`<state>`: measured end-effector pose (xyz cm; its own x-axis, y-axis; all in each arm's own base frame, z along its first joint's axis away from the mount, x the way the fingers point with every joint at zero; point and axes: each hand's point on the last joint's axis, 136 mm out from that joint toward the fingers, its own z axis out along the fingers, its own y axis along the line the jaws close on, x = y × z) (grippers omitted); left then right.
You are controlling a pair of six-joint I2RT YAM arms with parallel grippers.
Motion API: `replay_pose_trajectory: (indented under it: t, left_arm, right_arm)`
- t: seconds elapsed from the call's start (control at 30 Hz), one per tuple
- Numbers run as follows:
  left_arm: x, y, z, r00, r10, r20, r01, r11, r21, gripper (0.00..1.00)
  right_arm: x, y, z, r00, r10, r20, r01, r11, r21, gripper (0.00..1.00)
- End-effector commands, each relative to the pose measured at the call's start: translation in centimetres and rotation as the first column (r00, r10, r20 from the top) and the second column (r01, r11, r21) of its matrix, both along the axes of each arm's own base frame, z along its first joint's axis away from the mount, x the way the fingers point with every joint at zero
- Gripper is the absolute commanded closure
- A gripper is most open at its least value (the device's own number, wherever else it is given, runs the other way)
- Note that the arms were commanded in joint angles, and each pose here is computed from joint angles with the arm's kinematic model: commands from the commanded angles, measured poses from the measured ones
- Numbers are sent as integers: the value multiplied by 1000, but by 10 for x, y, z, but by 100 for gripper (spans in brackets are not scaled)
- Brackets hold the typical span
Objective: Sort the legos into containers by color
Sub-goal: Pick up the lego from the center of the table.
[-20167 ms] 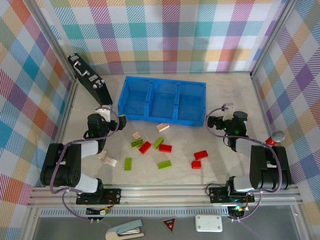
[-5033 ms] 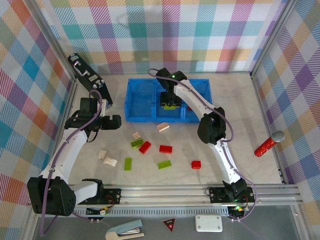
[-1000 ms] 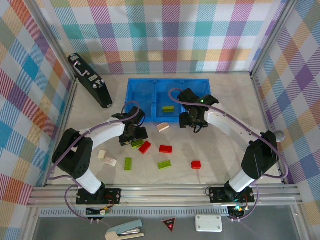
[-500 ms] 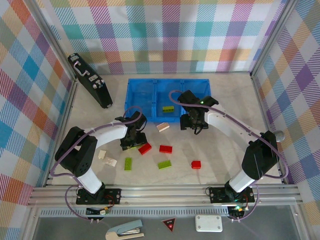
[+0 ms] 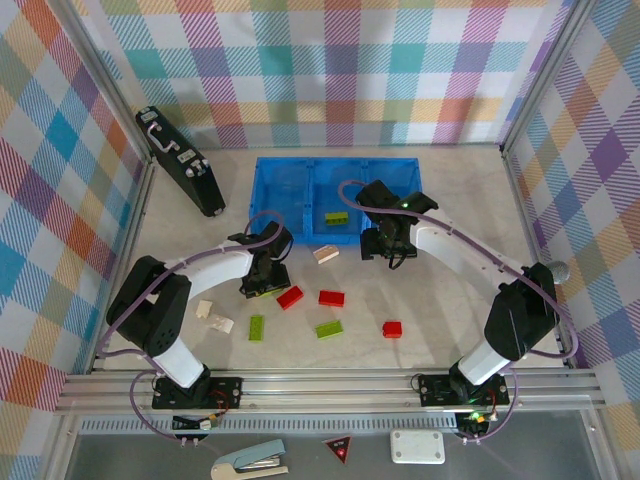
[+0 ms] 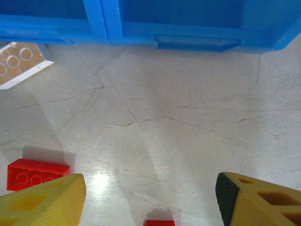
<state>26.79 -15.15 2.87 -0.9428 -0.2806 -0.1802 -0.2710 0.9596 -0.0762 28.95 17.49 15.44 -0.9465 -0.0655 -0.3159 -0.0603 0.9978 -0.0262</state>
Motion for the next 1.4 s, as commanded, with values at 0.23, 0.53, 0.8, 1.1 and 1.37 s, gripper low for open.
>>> replay_pose_trajectory:
  t: [0.23, 0.53, 0.8, 1.1, 1.37]
  left_arm:
    - [-1, 1, 20, 997, -80, 15, 79, 996, 28, 41]
    - [16, -8, 55, 972, -219, 83, 216, 975, 44, 43]
    - [47, -14, 84, 936, -330, 121, 317, 941, 116, 42]
    - [98, -19, 99, 913, -381, 149, 368, 924, 107, 43]
    - [141, -17, 98, 914, -377, 148, 368, 926, 86, 42]
  right_arm:
    - [-10, -12, 9, 999, -35, 9, 35, 999, -2, 26]
    - [-26, -28, 8, 998, -66, -2, 66, 997, -32, 26]
    - [-44, -47, 8, 994, -107, -9, 106, 993, -58, 26]
    - [-62, -63, 18, 989, -147, -2, 146, 987, -62, 27]
    - [-74, -75, 22, 984, -180, -5, 180, 981, -77, 26]
